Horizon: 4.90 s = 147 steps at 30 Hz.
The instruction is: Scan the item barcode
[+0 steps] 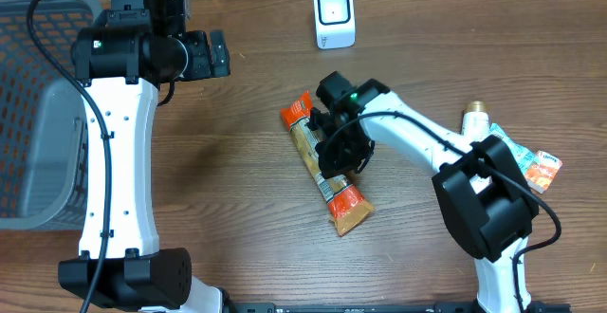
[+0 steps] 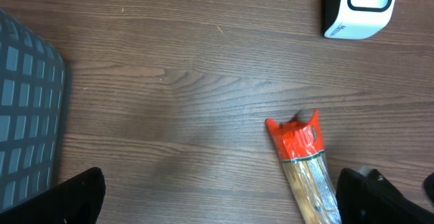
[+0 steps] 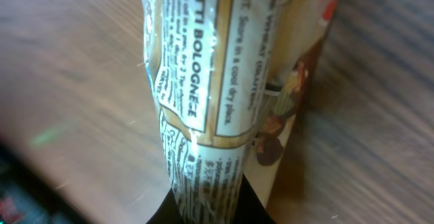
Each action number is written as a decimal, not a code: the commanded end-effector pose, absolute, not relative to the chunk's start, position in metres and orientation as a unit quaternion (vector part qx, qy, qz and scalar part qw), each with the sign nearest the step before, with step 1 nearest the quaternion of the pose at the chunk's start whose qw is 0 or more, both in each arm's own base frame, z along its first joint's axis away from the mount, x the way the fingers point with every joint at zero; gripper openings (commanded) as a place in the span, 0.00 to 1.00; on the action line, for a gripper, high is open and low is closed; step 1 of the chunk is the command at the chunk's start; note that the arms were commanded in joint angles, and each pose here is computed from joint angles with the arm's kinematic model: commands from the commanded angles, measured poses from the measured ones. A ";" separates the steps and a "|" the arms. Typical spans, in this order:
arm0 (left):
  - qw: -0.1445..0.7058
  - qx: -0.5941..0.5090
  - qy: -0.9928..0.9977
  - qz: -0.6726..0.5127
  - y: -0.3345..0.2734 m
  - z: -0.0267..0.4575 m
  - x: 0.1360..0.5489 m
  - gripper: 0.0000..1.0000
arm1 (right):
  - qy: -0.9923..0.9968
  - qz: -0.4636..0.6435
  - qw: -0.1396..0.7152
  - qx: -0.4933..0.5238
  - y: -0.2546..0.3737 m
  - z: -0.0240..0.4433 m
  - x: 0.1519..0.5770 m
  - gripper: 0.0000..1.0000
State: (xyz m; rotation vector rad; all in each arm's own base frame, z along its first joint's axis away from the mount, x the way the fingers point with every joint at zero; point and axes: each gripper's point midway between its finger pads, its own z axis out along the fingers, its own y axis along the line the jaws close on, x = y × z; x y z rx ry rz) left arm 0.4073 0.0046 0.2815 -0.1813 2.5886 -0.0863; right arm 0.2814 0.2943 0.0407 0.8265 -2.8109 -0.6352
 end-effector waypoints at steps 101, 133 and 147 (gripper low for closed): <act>0.271 -0.060 0.960 -0.027 0.005 0.282 0.409 1.00 | -0.711 0.169 -0.598 0.329 0.252 0.311 0.553 0.04; 0.271 -0.060 0.960 -0.027 0.005 0.282 0.409 1.00 | -0.997 -0.036 -0.036 -0.053 0.048 0.073 0.341 0.35; 0.271 -0.060 0.960 -0.027 0.005 0.282 0.409 1.00 | -0.957 -0.138 -0.248 0.057 0.099 0.308 0.337 1.00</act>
